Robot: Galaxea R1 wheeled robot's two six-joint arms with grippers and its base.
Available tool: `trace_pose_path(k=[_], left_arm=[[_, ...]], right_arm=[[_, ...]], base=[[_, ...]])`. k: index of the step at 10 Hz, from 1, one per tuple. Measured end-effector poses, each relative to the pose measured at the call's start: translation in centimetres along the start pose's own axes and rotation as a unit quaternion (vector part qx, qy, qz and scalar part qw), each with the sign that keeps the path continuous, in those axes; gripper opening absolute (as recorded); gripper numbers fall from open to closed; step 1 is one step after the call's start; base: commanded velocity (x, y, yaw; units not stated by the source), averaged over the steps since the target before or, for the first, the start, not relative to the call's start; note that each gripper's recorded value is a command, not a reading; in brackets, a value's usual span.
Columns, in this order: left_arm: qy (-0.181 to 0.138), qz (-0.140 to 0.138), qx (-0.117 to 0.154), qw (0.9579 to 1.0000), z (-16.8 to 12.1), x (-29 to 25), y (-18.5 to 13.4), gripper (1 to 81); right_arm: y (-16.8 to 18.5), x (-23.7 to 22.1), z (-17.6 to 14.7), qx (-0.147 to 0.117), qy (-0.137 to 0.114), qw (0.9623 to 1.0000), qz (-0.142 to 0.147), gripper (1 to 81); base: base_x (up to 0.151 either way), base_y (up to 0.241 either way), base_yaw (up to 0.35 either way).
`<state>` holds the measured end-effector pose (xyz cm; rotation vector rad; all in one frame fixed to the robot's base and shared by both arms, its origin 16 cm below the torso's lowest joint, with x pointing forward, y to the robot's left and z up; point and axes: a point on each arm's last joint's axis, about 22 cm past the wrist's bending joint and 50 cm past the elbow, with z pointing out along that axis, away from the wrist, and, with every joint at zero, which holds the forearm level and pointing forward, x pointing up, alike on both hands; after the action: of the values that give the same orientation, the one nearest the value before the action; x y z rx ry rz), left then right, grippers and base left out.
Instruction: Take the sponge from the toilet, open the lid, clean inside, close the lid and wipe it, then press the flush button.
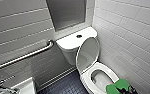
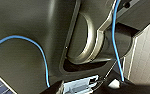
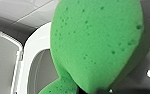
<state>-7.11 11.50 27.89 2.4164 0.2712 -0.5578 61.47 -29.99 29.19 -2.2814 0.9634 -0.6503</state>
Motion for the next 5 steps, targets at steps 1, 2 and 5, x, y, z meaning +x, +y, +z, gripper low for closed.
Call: trace_pose_path(k=[1, 2, 5], left_arm=[[0.0, 0.003, -0.003, 1.0, 0.2, 0.0, 0.4, 81.1], [0.0, 0.004, -0.005, 1.0, 0.4, -0.1, 0.7, 81.1], [0.0, 0.007, -0.007, 0.9999, 0.6, -0.1, 1.0, 81.1]], right_arm=[[0.7, -1.1, -1.0, -0.005, -0.008, 0.9999, 0.006, 1.0], [1.1, -2.1, -1.8, -0.008, -0.012, 0.9998, 0.012, 1.0], [2.9, -6.0, -5.1, -0.016, -0.024, 0.9993, 0.024, 1.0]], base=[[0.0, 0.0, 0.0], [0.0, 0.0, 0.0], [0.0, 0.0, 0.0]])
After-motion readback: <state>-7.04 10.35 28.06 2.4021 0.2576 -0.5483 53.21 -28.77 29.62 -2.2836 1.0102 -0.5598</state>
